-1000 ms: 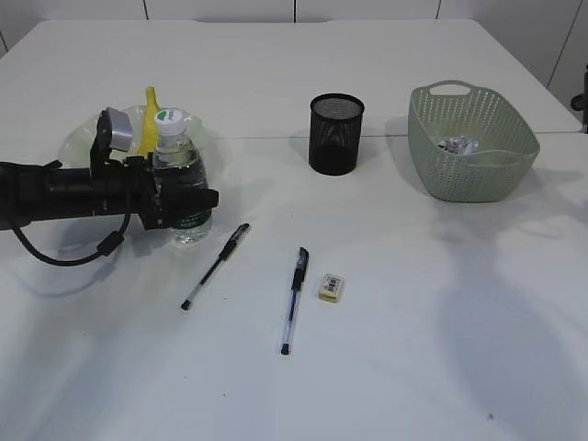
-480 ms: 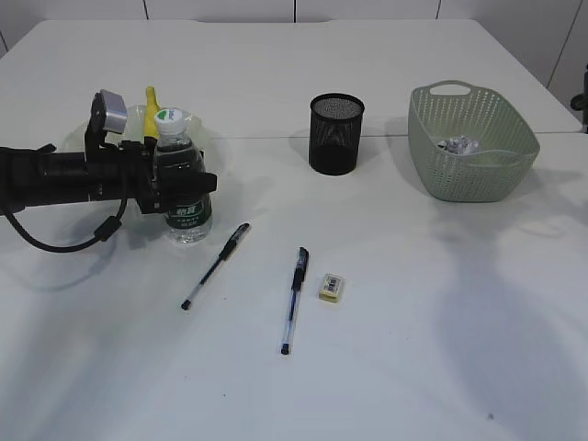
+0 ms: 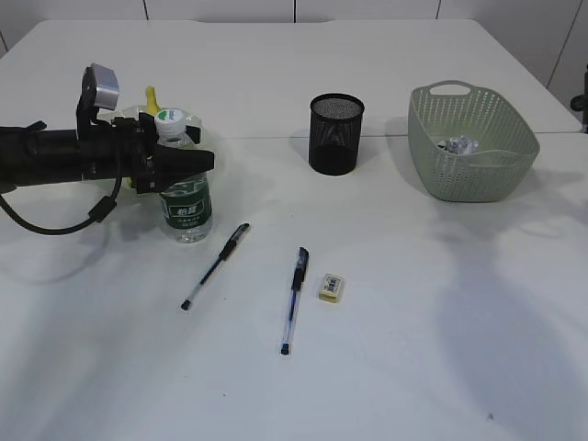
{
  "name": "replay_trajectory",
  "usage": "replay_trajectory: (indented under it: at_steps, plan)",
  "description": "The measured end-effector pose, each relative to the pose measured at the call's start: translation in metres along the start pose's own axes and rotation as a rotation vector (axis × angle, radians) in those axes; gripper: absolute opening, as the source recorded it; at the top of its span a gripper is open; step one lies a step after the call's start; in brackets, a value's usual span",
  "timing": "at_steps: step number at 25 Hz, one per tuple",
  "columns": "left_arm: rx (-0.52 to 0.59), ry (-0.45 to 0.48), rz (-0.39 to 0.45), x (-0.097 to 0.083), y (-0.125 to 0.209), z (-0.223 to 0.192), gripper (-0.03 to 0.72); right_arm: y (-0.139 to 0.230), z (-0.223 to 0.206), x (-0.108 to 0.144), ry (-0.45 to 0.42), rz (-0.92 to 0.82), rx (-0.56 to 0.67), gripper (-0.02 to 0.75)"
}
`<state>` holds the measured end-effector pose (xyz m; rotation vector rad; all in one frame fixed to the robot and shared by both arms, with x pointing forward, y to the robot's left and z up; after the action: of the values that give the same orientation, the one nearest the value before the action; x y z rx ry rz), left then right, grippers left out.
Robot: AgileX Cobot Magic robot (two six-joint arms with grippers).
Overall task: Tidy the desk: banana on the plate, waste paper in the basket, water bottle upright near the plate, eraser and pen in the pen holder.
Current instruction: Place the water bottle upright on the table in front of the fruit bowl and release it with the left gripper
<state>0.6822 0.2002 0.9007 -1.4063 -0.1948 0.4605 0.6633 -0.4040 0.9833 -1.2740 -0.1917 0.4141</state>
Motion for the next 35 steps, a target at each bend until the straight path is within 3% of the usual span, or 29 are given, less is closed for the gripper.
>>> replay_trajectory:
  at_steps: [12,27,32,35]
  plan:
    - [-0.037,-0.011,-0.055,-0.007,-0.039,0.008,0.528,0.006,0.0,-0.003,0.026,-0.021,0.059,0.528]
    - [-0.058,-0.072,-0.14,-0.017,-0.088,0.021,0.528,0.011,0.002,-0.003,0.028,0.202,0.109,0.528]
    - [-0.043,-0.159,-0.191,-0.02,-0.111,0.029,0.528,0.014,0.018,0.009,-0.03,0.323,0.099,0.528]
    - [-0.022,-0.24,-0.223,-0.02,-0.125,0.036,0.526,0.013,0.037,0.024,-0.132,0.364,0.076,0.528]
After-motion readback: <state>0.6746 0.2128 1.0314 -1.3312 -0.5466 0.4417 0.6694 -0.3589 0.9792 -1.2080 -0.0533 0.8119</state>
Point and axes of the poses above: a point on each arm's last joint axis where the gripper is mounted, z pointing back along that axis away from the gripper, x along the wrist's bending axis when the last joint is at zero, y = z × x, the point moved 1 cm from there along -z, pointing out along that axis toward the gripper, and after that the axes turned 5 degrees about z, right-handed, at the moved point
